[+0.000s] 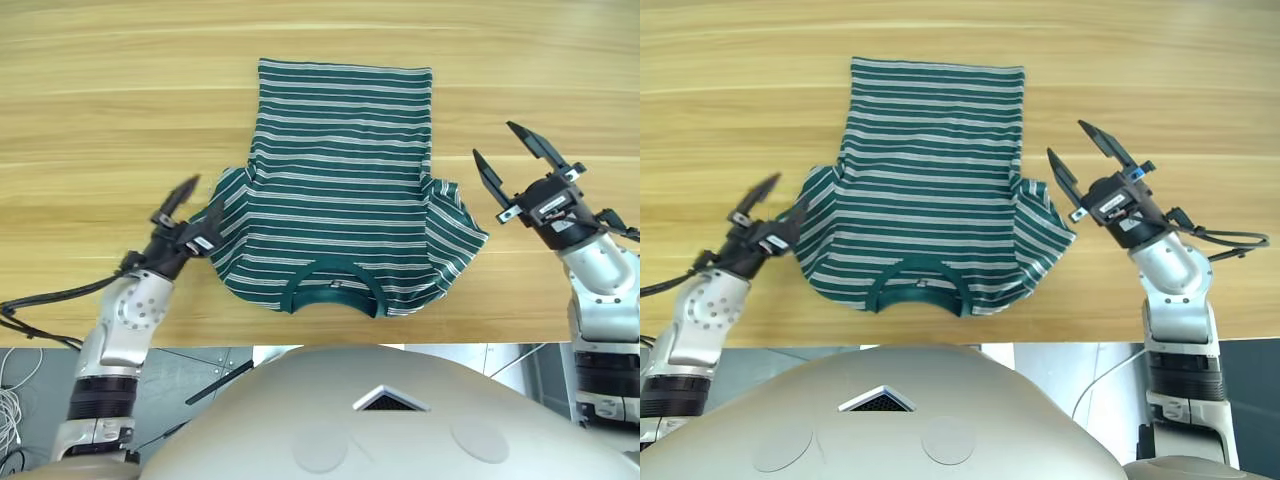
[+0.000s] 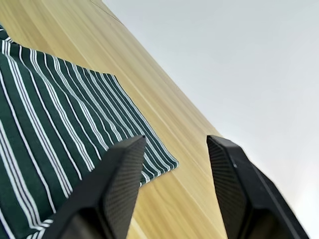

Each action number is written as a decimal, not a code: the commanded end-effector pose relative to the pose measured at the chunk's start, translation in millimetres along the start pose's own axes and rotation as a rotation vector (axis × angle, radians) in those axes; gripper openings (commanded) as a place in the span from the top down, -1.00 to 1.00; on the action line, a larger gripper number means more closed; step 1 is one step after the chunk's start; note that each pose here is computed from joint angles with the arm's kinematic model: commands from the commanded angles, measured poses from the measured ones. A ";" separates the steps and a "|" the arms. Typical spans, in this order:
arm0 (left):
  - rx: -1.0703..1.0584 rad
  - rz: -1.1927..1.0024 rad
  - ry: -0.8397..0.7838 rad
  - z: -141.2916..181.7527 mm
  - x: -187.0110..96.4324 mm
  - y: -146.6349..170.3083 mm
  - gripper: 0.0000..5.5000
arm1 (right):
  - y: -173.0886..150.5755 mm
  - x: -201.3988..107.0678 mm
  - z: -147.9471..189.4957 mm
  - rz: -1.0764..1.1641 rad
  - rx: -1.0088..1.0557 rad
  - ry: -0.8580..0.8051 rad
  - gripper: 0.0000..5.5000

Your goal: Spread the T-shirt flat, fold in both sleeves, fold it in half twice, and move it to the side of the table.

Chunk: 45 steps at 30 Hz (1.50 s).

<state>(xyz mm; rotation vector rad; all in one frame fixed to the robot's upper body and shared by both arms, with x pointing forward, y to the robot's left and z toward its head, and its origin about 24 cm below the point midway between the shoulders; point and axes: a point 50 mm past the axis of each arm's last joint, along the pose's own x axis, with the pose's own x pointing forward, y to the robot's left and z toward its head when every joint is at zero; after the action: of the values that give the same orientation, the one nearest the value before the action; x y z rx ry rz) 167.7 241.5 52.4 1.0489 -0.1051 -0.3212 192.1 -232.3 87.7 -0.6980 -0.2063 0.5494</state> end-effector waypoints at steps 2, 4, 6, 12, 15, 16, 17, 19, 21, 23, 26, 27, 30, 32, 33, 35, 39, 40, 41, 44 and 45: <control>0.059 0.229 -0.013 15.1 -9.8 51.5 0.05 | 12.4 2.8 -9.5 0.076 -0.034 0.046 0.18; 0.139 0.272 0.126 -1.9 -21.5 65.6 0.05 | 18.9 2.3 -19.9 0.131 -0.084 0.100 0.18; 0.224 0.271 0.301 -25.8 -33.6 69.9 0.05 | 16.3 13.3 -29.3 0.122 -0.131 0.136 0.18; 0.087 0.326 0.327 -36.0 -19.4 57.7 0.05 | 31.7 91.7 -38.5 0.315 -0.297 0.133 0.18; 0.055 0.328 0.298 -34.3 -11.8 55.3 0.05 | 41.0 104.6 -48.9 0.395 -0.320 0.166 0.18; 0.048 0.326 0.291 -33.6 -10.7 54.8 0.05 | 42.8 104.8 -51.8 0.411 -0.329 0.175 0.18; 0.043 0.325 0.287 -33.2 -10.2 54.3 0.05 | 44.4 104.8 -54.0 0.424 -0.330 0.180 0.18; 0.035 0.320 0.283 -33.7 -9.2 51.8 0.05 | 46.1 105.8 -59.3 0.437 -0.334 0.197 0.18; 0.021 0.304 0.277 -33.9 -7.5 47.0 0.05 | 44.2 107.2 -68.7 0.438 -0.337 0.239 0.18; 0.008 0.288 0.258 -31.3 -5.9 44.1 0.05 | 38.6 107.5 -79.1 0.431 -0.342 0.294 0.18; 0.000 0.265 0.233 -27.9 -3.8 40.8 0.05 | 30.0 108.6 -89.7 0.403 -0.346 0.349 0.18; -0.007 0.250 0.229 -27.6 -4.0 38.7 0.05 | 29.1 109.3 -91.0 0.398 -0.347 0.353 0.18; -0.021 0.174 0.205 -26.5 -6.8 28.6 0.05 | 29.3 112.6 -92.0 0.384 -0.343 0.350 0.18; -0.001 0.130 0.162 -23.0 -9.1 27.8 0.05 | 31.5 113.7 -88.8 0.374 -0.324 0.314 0.18; 0.013 0.066 0.123 -18.2 -11.1 22.5 0.05 | 30.2 115.3 -81.8 0.345 -0.303 0.255 0.18; 0.067 -0.124 0.008 -4.6 -20.2 5.1 0.05 | 21.6 118.6 -57.0 0.239 -0.221 0.080 0.18; 0.108 -0.386 -0.067 8.5 -46.7 -14.7 0.05 | -11.7 113.1 18.7 -0.061 0.043 -0.295 0.18; 0.128 -0.408 -0.049 6.9 -50.3 -15.4 0.05 | -16.2 109.4 30.3 -0.085 0.082 -0.340 0.18; 0.154 -0.448 -0.023 3.8 -54.0 -18.7 0.05 | -23.5 103.4 40.4 -0.118 0.106 -0.370 0.18; 0.194 -0.563 -0.019 4.0 -56.7 -35.4 0.05 | -42.2 85.5 53.3 -0.191 0.110 -0.373 0.18; 0.198 -0.581 -0.031 5.7 -54.9 -39.8 0.05 | -46.3 80.8 54.7 -0.207 0.110 -0.362 0.18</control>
<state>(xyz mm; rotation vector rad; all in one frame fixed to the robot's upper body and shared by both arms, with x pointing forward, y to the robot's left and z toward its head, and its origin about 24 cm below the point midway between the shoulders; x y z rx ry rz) 108.9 243.4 32.1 1.2262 0.1222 -0.7702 268.2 -172.1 143.7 -0.4558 -0.5740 0.5277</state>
